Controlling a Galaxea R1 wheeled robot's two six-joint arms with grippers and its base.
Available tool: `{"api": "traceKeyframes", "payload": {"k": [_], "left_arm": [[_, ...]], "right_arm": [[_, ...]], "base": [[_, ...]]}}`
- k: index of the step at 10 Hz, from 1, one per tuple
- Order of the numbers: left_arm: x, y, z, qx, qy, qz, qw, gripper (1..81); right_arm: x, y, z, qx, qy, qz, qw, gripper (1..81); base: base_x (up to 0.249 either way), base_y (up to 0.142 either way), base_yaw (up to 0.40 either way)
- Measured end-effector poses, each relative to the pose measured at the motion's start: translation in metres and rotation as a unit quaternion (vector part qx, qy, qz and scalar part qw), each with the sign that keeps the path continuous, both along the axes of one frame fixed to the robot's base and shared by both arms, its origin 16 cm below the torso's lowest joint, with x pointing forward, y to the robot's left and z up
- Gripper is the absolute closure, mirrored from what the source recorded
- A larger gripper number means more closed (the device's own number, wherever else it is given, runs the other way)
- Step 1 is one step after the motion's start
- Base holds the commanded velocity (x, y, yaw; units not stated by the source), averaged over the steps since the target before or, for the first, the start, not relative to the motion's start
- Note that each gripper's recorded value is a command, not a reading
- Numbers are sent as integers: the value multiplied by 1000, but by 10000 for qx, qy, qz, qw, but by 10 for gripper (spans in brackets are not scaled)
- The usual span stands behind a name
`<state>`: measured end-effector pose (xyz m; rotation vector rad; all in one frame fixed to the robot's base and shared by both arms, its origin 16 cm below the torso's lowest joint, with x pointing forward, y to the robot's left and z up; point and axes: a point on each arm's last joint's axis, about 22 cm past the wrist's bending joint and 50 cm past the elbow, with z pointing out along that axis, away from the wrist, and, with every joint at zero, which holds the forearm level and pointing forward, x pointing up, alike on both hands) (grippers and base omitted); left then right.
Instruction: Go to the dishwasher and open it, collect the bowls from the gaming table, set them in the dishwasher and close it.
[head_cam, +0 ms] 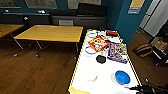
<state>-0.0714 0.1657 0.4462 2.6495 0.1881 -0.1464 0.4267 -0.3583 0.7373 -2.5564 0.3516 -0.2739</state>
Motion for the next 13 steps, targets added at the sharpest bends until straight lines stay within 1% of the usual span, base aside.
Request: {"api": "traceKeyframes", "payload": {"k": [1, 2, 3, 4, 5, 6, 7, 8, 9, 10, 12, 13], "left_arm": [[-2, -2, 0, -11, 10, 0, 10000, 10], [-2, -1, 0, -4, 17, 1, 10000, 10], [-2, 0, 0, 16, 15, -2, 10000, 10], [-2, 0, 0, 18, 17, -3, 10000, 10], [-3, -2, 0, 8, 21, -4, 10000, 10], [-2, -5, 0, -11, 21, 1, 10000, 10], [-2, -5, 0, -11, 22, 4, 10000, 10], [-2, -4, 0, -5, 23, 2, 10000, 10], [-2, -5, 0, -9, 18, 5, 10000, 10], [-2, -4, 0, -7, 20, 2, 10000, 10], [-2, -4, -1, 3, 20, 1, 10000, 10], [-3, -1, -2, 45, 25, -10, 10000, 10]], "right_arm": [[22, -4, 13, -19, -195, -60, 9998, 10], [37, -18, 17, -114, -289, -197, 9993, 10], [46, -37, 15, -282, -280, -328, 9987, 10], [58, -64, 15, -533, -265, -500, 9970, 10], [73, -83, 19, -687, -345, -656, 9949, 10], [81, -96, 18, -771, -325, -786, 9934, 10], [81, -104, 13, -794, -184, -940, 9922, 10], [85, -111, 8, -767, -84, -1149, 9904, 10], [91, -113, 3, -748, -30, -1280, 9890, 10], [101, -104, -1, -685, -12, -1318, 9889, 10], [114, -73, -15, -509, 51, -1269, 9906, 10], [118, -68, -19, -494, 66, -1271, 9906, 10]], "base": [[0, 0, 0], [0, 0, 0], [0, 0, 0], [0, 0, 0], [0, 0, 0], [0, 0, 0], [0, 0, 0], [0, 0, 0], [0, 0, 0], [0, 0, 0], [0, 0, 0], [0, 0, 0]]}}
